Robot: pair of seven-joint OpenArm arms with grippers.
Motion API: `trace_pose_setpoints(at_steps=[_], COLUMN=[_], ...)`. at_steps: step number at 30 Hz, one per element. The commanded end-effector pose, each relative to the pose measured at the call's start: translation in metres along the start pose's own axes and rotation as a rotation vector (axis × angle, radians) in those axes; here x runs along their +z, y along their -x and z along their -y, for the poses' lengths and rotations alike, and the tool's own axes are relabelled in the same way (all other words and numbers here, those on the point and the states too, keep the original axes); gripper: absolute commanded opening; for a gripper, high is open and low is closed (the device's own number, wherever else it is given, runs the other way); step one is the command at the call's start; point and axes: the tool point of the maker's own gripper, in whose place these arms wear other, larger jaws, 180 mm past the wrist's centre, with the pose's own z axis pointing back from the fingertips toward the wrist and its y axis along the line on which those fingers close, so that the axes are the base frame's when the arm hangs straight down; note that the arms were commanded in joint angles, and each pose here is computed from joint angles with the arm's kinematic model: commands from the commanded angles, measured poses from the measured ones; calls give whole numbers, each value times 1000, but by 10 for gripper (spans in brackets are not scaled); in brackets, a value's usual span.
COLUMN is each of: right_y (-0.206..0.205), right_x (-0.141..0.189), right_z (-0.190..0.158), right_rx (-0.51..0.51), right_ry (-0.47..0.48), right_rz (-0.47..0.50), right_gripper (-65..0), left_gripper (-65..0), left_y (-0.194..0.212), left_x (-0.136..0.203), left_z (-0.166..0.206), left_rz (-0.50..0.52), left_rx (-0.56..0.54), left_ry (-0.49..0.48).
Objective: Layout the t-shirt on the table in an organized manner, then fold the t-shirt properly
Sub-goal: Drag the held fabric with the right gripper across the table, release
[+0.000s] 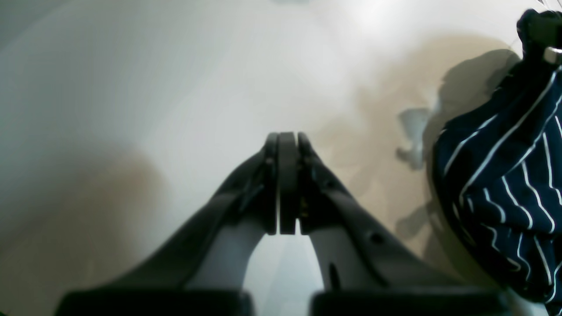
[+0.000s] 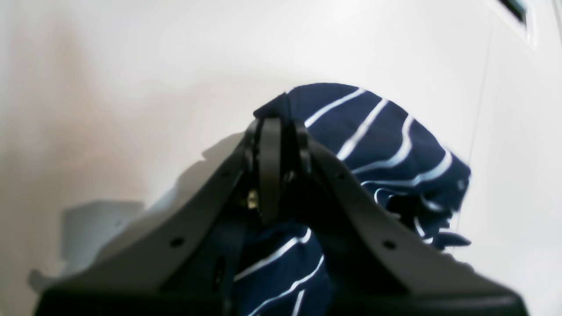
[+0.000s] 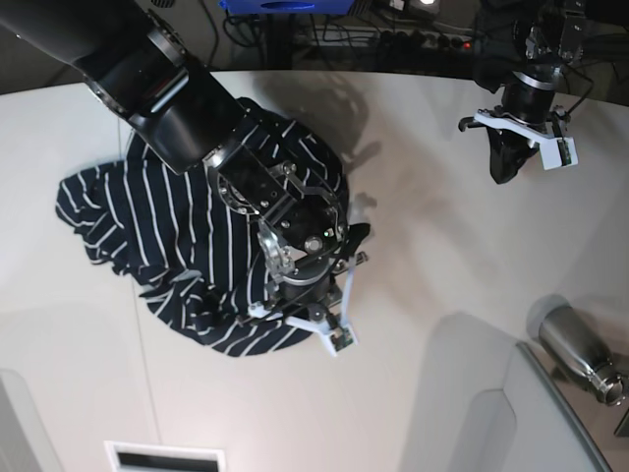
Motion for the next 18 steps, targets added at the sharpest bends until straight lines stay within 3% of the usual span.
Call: trace_pose_setpoints(at_steps=[1, 5, 10, 14, 16, 18], right_y=[-41, -67, -69, -74, -77, -83], right_x=[8, 28, 47, 56, 61, 65], right_z=[-8, -40, -91, -113, -120, -121], right_rx=[12, 88, 233, 280, 281, 270], right_ry=[-24, -103, -236, -315, -344, -350], right_rz=[110, 229, 288, 369, 411, 444], right_gripper=[-624, -624, -621, -617, -560, -423], left_gripper=[-650, -650, -650, -650, -650, -650], left_y=[-11, -10, -10, -11, -12, -9], left_x=[1, 2, 3, 2, 2, 1], left_z=[1, 1, 2, 2, 3, 8], left_rz=[35, 32, 34, 35, 38, 31], left_rx=[-11, -11, -11, -11, -11, -11], left_ry=[11, 10, 14, 14, 16, 29])
